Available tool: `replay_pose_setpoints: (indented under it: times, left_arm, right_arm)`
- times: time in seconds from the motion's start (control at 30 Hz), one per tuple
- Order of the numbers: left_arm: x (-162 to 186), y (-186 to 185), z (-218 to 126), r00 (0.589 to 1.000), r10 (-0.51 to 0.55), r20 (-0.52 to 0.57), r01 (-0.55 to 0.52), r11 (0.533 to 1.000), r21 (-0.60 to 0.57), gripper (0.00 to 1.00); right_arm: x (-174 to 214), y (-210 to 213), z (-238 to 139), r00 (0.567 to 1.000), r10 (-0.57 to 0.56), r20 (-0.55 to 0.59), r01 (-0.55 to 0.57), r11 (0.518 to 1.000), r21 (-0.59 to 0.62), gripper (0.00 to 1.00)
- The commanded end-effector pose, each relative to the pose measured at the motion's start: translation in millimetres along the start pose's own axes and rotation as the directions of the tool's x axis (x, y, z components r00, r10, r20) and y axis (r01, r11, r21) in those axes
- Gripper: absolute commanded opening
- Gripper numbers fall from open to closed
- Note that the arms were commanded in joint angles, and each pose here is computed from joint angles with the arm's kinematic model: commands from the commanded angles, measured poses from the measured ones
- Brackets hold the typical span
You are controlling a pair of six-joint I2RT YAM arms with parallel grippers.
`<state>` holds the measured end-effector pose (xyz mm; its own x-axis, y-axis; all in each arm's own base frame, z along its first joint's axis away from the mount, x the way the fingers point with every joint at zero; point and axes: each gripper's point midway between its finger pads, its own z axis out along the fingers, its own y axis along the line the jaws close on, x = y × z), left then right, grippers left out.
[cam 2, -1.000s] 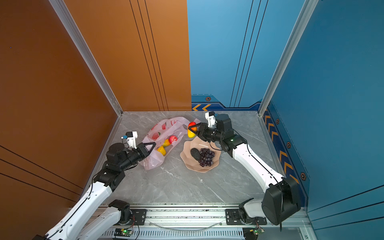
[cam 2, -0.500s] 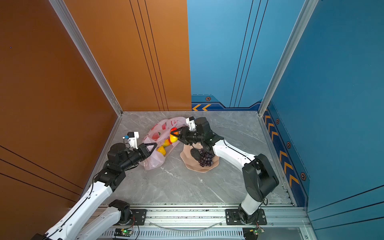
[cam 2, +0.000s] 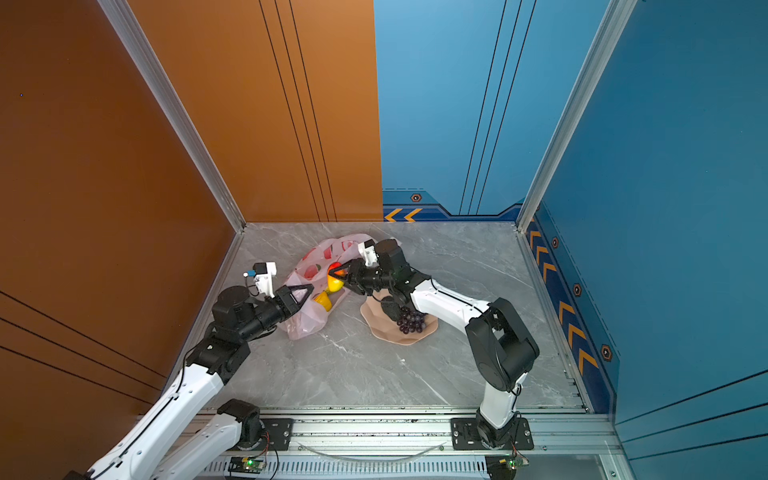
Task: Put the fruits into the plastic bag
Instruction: 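Carry the mango with the right gripper into the bag mouth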
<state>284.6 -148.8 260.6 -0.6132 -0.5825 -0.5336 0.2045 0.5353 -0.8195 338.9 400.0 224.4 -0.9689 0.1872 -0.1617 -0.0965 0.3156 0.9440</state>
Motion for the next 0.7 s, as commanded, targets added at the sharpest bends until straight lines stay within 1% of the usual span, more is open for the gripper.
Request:
replay_pose_setpoints:
  times: [0.0, 0.17, 0.3, 0.37, 0.4, 0.43, 0.67]
  left_arm:
    - [-9.9, -18.3, -2.5, 0.999, 0.035, 0.028, -0.036, 0.999, 0.038, 0.00]
    - [-8.6, -18.8, -0.2, 0.999, 0.036, 0.022, -0.037, 0.999, 0.040, 0.00]
    - [-6.7, -20.6, 1.2, 0.999, 0.045, 0.014, -0.045, 0.998, 0.045, 0.00]
    - [-5.4, -21.7, 2.0, 0.999, 0.053, 0.010, -0.054, 0.997, 0.047, 0.00]
    - [-4.3, -22.4, 2.8, 0.998, 0.058, 0.005, -0.058, 0.997, 0.049, 0.00]
    - [-3.1, -23.7, 3.6, 0.998, 0.066, -0.001, -0.065, 0.996, 0.053, 0.00]
    - [13.2, -38.1, 10.2, 0.987, 0.143, -0.067, -0.135, 0.985, 0.105, 0.00]
  right_arm:
    - [14.4, -16.5, 3.9, 0.999, 0.009, -0.042, -0.007, 0.999, 0.040, 0.43]
    - [24.7, -31.7, 2.8, 0.997, 0.001, -0.073, 0.006, 0.994, 0.105, 0.43]
    - [30.8, -47.0, 3.2, 0.994, 0.018, -0.106, 0.000, 0.986, 0.165, 0.43]
    - [33.0, -51.4, 4.5, 0.992, 0.022, -0.128, 0.002, 0.982, 0.189, 0.43]
    - [45.8, -51.1, 10.4, 0.986, 0.017, -0.165, 0.017, 0.979, 0.203, 0.43]
    - [47.7, -53.1, 12.2, 0.984, 0.015, -0.179, 0.024, 0.976, 0.218, 0.43]
    - [40.8, -54.1, 21.2, 0.978, 0.042, -0.203, 0.008, 0.971, 0.239, 0.43]
